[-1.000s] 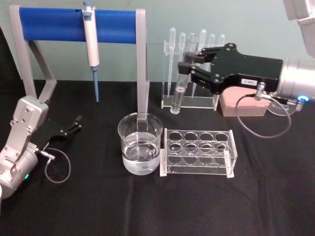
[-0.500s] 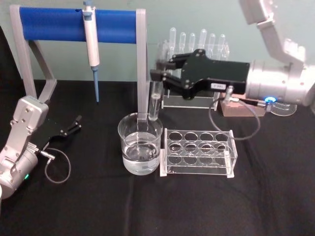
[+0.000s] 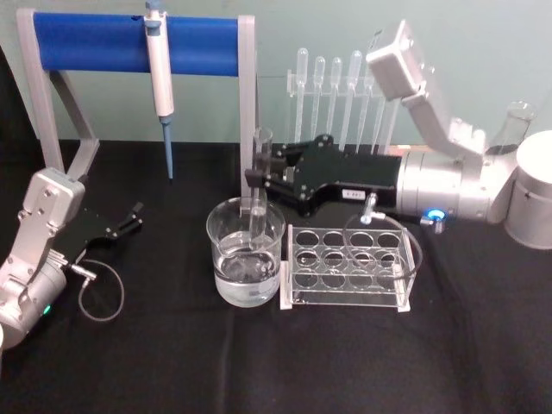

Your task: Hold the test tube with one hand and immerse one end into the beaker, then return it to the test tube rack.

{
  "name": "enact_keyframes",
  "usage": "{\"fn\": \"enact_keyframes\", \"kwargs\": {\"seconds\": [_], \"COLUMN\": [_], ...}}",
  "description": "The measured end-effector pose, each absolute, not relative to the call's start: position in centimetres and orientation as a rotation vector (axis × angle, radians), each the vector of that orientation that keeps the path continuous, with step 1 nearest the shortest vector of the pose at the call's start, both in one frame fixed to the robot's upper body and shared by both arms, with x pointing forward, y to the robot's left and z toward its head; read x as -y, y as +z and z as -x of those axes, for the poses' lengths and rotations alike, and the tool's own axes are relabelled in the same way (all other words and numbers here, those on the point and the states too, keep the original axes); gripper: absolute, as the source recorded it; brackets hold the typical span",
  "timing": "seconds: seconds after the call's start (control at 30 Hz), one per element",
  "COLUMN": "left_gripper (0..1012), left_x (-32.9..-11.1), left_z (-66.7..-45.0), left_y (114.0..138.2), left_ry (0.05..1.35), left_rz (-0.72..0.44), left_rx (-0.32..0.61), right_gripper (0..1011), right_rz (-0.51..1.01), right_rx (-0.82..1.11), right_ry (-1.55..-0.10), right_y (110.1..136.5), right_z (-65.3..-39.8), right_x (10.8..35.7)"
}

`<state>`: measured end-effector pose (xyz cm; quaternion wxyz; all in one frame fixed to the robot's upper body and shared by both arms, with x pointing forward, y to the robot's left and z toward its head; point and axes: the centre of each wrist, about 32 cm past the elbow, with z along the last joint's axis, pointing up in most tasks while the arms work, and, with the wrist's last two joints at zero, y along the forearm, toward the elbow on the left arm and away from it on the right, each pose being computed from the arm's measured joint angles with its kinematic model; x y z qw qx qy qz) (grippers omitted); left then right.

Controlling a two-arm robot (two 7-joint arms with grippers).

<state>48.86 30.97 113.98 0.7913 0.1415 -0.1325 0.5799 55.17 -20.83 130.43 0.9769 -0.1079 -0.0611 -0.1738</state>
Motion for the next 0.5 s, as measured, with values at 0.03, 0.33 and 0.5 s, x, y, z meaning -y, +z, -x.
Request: {"fn": "enact_keyframes", "kwargs": {"seconds": [0.03, 0.33, 0.5], "left_gripper": [1000, 1000, 1000], "left_x": [-31.0, -31.0, -31.0], "left_z": [-48.9, -48.9, -48.9], "left_y": [114.0, 114.0, 114.0], "left_ry": [1.248, 1.248, 1.248], "left_rz": [-0.305, -0.304, -0.304], "left_rx": [0.285, 0.285, 0.285], "right_gripper": [242, 242, 242], "right_rz": [0.22, 0.235, 0.234], "right_rx": [0.119, 0.11, 0.112], "right_ry": [-0.351, -0.36, -0.366], "right_y": [130.1, 127.2, 125.9], "right_z": [-55.2, -55.5, -55.6], "right_x": [20.8, 20.2, 20.0]}}
